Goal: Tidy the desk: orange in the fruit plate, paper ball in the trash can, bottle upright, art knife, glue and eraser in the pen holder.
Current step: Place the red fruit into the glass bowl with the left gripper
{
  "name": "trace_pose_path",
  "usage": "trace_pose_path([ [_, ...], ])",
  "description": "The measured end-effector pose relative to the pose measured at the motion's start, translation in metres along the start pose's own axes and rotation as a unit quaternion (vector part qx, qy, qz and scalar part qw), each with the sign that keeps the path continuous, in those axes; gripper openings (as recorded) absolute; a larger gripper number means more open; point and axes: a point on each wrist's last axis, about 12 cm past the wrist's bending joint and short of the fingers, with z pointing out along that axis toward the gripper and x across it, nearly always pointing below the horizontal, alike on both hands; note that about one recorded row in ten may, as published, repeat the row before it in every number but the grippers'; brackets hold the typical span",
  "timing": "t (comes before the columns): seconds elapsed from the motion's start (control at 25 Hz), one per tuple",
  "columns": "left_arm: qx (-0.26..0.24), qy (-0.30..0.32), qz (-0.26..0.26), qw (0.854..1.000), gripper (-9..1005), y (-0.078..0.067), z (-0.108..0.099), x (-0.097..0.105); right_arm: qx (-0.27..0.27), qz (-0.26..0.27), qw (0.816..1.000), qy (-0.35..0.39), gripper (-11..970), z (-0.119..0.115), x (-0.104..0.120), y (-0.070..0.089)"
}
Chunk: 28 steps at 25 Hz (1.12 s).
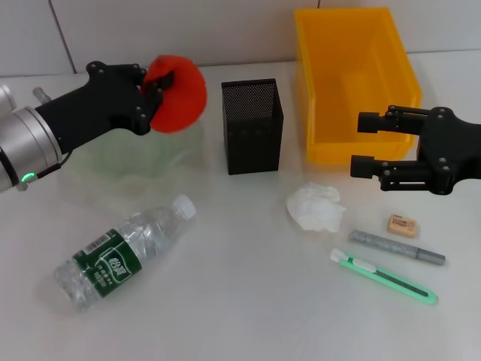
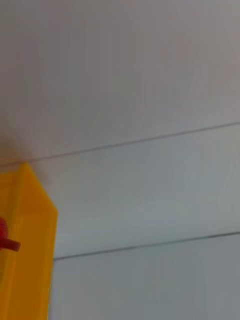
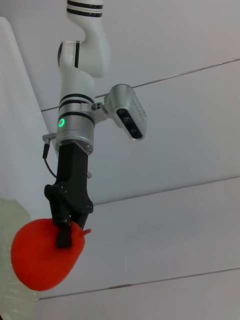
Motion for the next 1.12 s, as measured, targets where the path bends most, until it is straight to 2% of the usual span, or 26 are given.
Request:
trace_pose_path([
  [0.32,-0.040,0.032,0.008,0.999,60,0.008,0.010,0.010,0.000,-0.001,1.000,-0.005,790,0.000,-0.001,0.000],
  [0.56,-0.040,0.032,0.008,0.999,60,0.008,0.010,0.010,0.000,0.000,1.000,-0.005,790,-0.001,0.000,0.001],
  [0.64,-0.093,0.069,0.008,0.993,61,0.018,0.012,0.025,0.001,0.001,1.000,-0.005,790,-0.002,0.000,0.001],
  [0.76,-0.108,0.077,0.010,0.991,61,0.021,0.010,0.029,0.001,0.001,1.000,-0.006,790,-0.002,0.000,0.001],
  [0.92,-0.119,0.097,0.010,0.988,61,0.022,0.006,0.038,0.001,0.001,1.000,-0.006,790,-0.001,0.000,0.001],
  [1.12,-0.121,0.101,0.012,0.987,61,0.021,0.005,0.040,-0.001,0.000,1.000,-0.006,789,0.000,-0.001,0.001],
])
